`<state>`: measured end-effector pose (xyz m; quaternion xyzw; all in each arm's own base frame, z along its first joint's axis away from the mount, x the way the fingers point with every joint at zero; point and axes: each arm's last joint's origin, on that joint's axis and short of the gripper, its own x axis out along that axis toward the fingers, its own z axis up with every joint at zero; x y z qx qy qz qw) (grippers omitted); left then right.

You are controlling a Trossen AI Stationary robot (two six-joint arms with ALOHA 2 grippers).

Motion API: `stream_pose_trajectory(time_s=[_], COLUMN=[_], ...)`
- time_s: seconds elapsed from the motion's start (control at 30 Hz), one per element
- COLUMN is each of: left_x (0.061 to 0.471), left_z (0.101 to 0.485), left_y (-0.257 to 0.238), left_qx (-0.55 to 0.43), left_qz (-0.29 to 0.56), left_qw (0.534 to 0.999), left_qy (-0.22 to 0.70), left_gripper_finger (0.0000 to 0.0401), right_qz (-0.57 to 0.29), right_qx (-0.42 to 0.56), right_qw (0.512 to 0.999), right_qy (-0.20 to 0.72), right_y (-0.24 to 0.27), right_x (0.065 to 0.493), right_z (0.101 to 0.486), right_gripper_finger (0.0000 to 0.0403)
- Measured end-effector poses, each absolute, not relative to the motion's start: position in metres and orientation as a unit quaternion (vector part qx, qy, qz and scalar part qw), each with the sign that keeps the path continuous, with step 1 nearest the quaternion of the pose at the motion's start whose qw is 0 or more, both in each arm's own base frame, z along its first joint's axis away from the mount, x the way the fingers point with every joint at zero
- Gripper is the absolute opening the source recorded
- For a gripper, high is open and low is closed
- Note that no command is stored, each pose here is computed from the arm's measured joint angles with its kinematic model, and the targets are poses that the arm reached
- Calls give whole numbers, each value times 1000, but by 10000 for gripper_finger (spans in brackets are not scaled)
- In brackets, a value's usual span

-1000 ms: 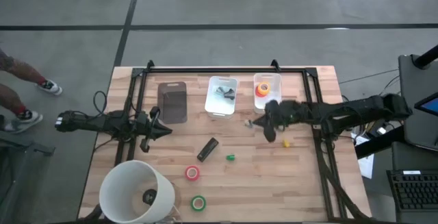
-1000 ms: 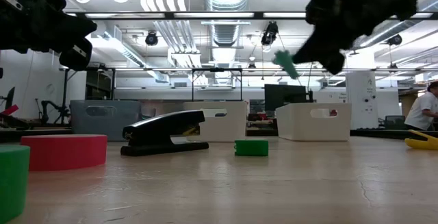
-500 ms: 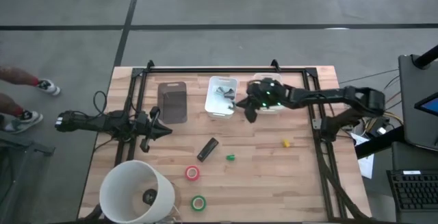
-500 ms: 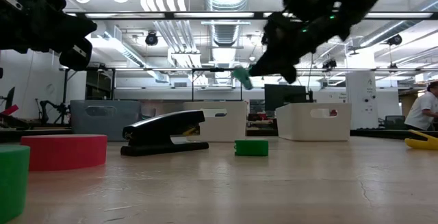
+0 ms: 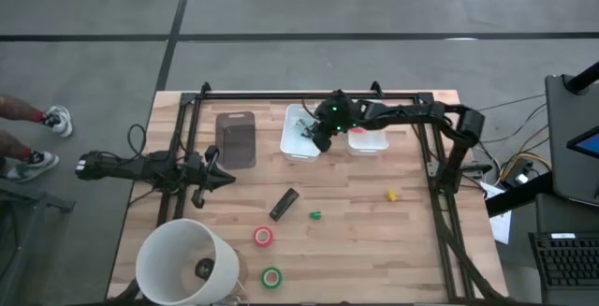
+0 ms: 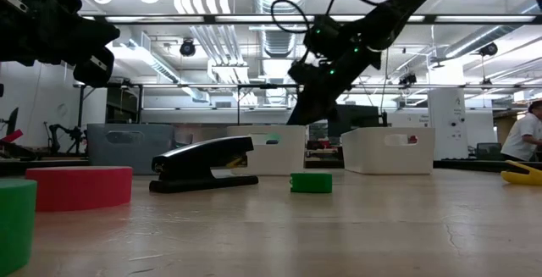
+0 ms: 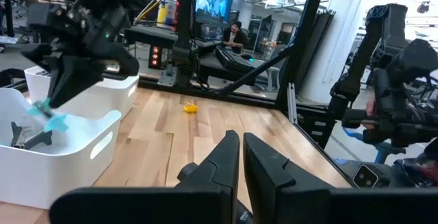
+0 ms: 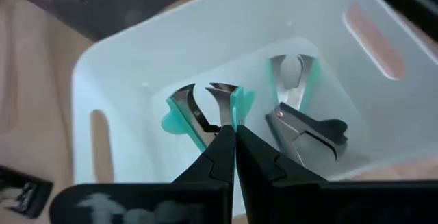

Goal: Pick and place Stapler, Stapler remover, tape
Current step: Put the light blue stapler remover into the left white bin, then put the red tape into the right white bin

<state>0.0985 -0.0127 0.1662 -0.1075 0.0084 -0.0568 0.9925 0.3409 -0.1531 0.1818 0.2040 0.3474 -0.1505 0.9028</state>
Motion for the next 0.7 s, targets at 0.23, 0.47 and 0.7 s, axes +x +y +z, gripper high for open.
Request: stream_pose_trajectory(time_s=[0.23,0.47,0.7], left_x=[99,99,99], left_z=[166,166,166], left_y=[-13,-13,-13], left_qx=[-108,-108,-108], left_qz=[-57,-57,-57], left_qw=[993,993,993], left_qy=[8,8,8], left_gripper_finger=[25,23,24], right_qz=[-145,-131,-30], right_qx=[199,173,195], right_qw=[896,906,917], right_qy=[370,364,347], right_y=[-157,-154,-141], right_x=[351,347,345], right_z=[177,188,200], right_gripper_finger=[9,52,129])
